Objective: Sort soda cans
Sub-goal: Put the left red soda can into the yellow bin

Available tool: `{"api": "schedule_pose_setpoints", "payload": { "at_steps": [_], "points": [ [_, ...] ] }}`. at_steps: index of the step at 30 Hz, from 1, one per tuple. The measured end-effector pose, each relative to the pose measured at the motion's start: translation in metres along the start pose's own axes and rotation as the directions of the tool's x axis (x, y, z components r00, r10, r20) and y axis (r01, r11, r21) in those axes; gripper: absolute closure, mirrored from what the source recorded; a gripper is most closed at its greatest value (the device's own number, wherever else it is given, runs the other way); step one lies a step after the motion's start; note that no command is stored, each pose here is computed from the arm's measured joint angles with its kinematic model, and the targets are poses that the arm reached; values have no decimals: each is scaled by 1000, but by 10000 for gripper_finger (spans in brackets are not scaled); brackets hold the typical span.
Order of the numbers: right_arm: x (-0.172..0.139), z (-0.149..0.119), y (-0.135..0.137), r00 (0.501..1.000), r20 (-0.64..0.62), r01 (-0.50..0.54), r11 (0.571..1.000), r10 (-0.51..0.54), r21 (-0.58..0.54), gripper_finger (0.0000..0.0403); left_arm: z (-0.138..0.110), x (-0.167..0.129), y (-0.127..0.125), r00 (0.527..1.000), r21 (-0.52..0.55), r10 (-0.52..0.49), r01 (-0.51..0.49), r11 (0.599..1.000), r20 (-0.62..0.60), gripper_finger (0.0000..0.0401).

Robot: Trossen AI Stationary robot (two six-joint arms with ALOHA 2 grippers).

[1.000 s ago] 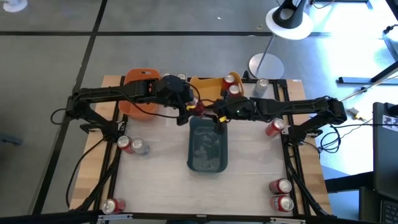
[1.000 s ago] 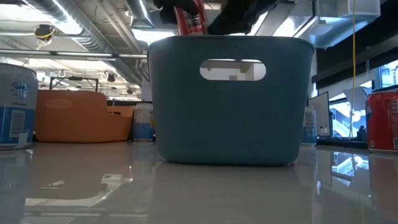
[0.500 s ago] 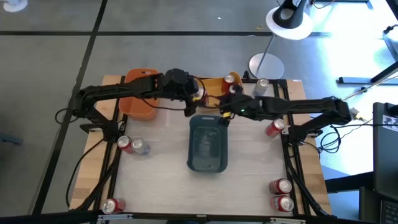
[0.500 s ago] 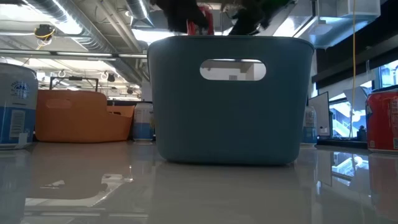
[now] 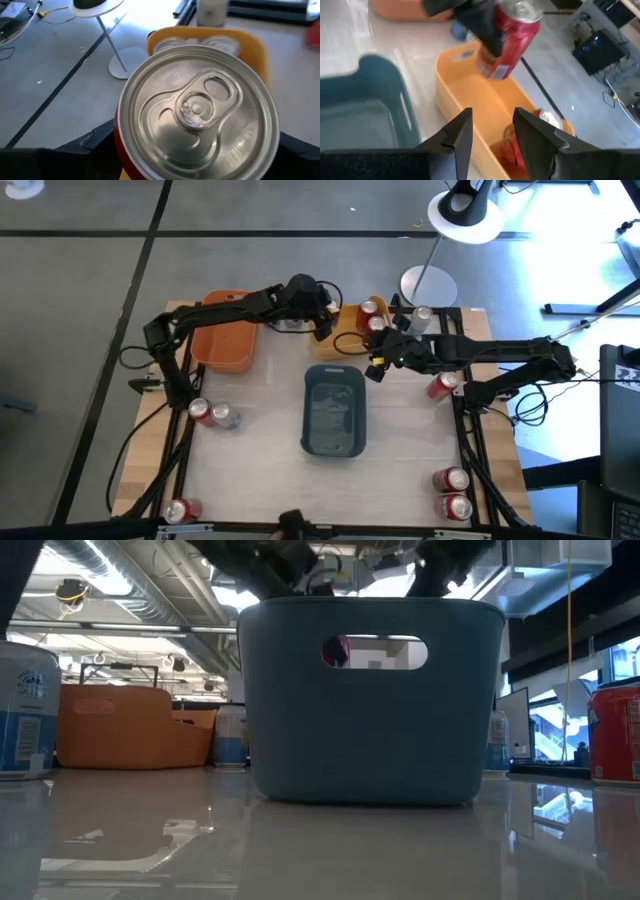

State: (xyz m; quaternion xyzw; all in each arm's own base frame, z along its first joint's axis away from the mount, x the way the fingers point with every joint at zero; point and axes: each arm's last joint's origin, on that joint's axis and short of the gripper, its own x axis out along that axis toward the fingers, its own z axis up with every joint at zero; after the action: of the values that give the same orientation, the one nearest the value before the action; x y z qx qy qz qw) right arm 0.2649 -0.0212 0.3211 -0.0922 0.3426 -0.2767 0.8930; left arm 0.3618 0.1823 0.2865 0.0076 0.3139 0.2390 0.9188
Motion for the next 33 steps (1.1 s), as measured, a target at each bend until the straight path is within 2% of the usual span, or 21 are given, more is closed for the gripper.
{"api": "schedule_pose_setpoints", "payload": {
  "at_steps": [4,6,10,17,23,33],
  "points": [
    [8,-14,5,999,-44,18,1000,-17,13,260,-7,20,5,1000,12,11,-11,1000,3,98],
    [12,-21,7,998,-64,21,1000,-20,22,260,-2,24,8,999,-8,18,-18,1000,38,98],
    [16,-30,9,996,-89,32,999,-29,33,260,12,35,11,995,-31,-28,31,999,96,98],
    [19,-36,11,994,-105,46,999,-43,23,260,27,70,11,998,-29,-43,45,999,54,98],
    [19,-36,11,993,-107,46,999,-43,22,260,5,101,8,995,-47,-67,64,997,-76,98],
    [19,-36,11,993,-110,47,997,-40,58,260,-18,126,3,985,-40,-81,76,996,-153,98]
  ]
}}
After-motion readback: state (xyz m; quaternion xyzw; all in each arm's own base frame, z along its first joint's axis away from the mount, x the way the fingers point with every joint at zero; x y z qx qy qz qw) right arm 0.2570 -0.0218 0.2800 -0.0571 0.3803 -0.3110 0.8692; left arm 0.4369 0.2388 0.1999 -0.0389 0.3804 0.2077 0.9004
